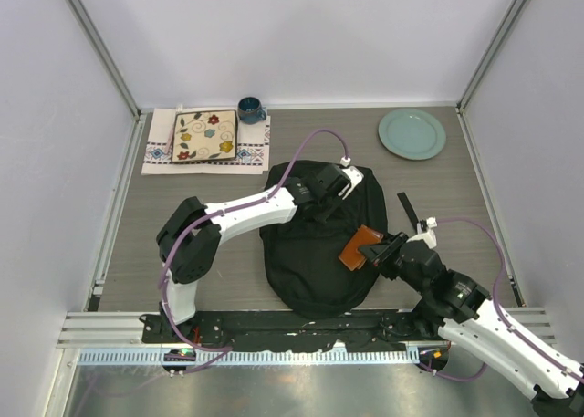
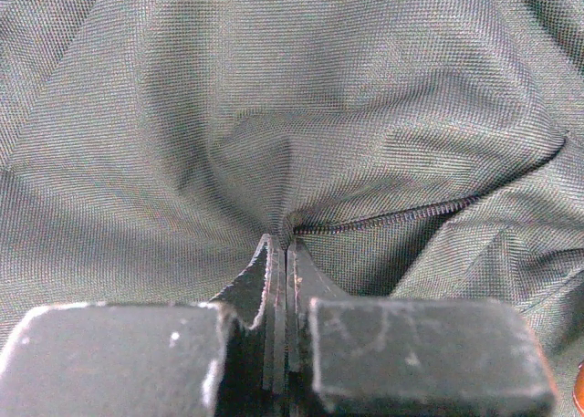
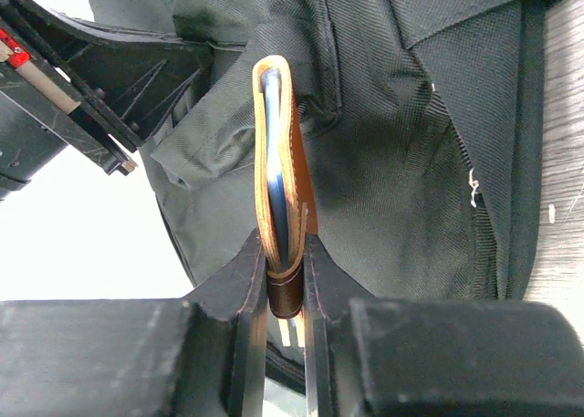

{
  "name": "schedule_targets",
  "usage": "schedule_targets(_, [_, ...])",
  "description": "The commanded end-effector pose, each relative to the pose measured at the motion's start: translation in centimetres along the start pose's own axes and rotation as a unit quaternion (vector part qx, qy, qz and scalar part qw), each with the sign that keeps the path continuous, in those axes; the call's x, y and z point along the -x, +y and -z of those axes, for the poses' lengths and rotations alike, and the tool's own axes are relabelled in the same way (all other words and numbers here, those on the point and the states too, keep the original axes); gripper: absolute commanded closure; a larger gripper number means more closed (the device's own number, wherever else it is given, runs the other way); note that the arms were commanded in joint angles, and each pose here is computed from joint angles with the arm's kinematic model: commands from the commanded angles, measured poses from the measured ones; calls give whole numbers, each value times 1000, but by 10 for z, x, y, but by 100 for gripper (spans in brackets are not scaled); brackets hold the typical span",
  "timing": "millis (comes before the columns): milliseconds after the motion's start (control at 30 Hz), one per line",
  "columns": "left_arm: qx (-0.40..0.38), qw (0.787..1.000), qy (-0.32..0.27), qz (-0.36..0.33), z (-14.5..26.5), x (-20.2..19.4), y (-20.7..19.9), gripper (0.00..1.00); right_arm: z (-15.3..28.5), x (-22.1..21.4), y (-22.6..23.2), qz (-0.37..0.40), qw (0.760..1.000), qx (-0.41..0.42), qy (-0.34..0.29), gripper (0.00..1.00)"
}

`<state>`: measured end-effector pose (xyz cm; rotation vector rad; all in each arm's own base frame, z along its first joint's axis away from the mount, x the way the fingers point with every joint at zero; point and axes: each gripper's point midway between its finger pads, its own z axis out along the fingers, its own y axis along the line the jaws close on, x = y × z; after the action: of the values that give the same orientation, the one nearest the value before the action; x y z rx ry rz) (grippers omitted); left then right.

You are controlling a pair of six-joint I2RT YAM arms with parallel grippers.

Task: Pack the student bag
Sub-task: Place the personal item in the student bag.

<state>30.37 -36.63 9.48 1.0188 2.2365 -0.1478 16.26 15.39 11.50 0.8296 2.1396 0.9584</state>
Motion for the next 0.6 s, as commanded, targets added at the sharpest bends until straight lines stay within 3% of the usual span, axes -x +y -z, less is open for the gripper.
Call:
schedule_targets(0, [15,1000,-15,18,12,14,10,100,8,11,39,9,998,57,-15,99])
schedule_targets(233, [32,997,-51,41,52,55,23,100,13,-5,96,14,986,159,39,99])
schedule_targets(567, [27,997,-47,58,71,63,25,100,-10,-24,125,-57,969,224,83,99])
